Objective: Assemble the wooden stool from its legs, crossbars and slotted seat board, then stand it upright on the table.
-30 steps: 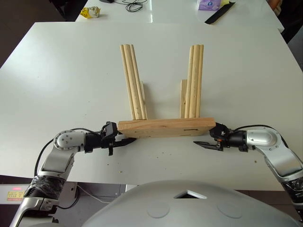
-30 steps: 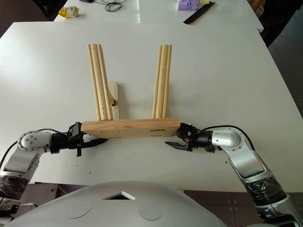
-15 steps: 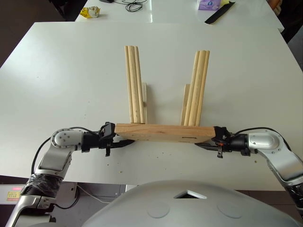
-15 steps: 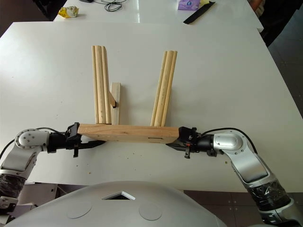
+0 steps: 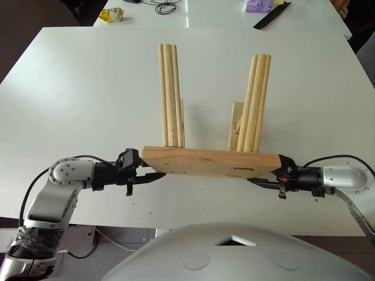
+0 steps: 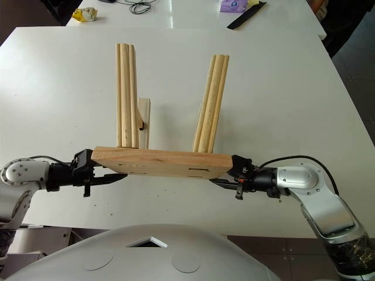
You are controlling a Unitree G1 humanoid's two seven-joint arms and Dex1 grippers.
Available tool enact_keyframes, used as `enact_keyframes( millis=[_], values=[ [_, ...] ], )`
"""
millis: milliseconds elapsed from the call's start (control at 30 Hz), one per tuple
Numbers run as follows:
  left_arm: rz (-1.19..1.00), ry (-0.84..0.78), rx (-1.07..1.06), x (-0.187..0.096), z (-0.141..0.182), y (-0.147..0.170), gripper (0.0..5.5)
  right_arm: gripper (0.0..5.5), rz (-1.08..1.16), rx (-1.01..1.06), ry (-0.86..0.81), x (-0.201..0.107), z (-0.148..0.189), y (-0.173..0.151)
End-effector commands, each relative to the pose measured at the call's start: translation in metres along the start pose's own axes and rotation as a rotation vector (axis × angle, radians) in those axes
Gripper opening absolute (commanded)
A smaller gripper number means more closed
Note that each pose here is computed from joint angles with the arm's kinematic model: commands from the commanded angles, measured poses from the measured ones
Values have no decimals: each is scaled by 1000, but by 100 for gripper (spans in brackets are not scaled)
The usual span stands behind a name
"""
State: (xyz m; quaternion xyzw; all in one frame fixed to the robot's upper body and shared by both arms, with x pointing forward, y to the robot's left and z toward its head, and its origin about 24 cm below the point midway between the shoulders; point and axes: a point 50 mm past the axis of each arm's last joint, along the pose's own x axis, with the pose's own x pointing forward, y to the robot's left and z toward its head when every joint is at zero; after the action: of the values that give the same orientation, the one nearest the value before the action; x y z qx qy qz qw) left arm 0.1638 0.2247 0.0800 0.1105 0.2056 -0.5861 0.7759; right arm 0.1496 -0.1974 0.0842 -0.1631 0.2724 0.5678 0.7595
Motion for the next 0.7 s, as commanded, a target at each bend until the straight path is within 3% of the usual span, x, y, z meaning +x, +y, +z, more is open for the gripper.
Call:
enact_keyframes(
  millis=[33,233,467,700],
  values=[
    [57,-39,-15,-17,30,-5,151,136,40,53,4,-20,24,8],
    [-14,-16,-193,-37,61,-23,151,136,200,193,-28,-46,56,15],
    [-314,35,-560,-69,103,-37,151,136,477,607,-20,-93,95,6],
    [-579,119,-957,-85,131,-45,151,136,738,910,20,-114,122,15]
  ],
)
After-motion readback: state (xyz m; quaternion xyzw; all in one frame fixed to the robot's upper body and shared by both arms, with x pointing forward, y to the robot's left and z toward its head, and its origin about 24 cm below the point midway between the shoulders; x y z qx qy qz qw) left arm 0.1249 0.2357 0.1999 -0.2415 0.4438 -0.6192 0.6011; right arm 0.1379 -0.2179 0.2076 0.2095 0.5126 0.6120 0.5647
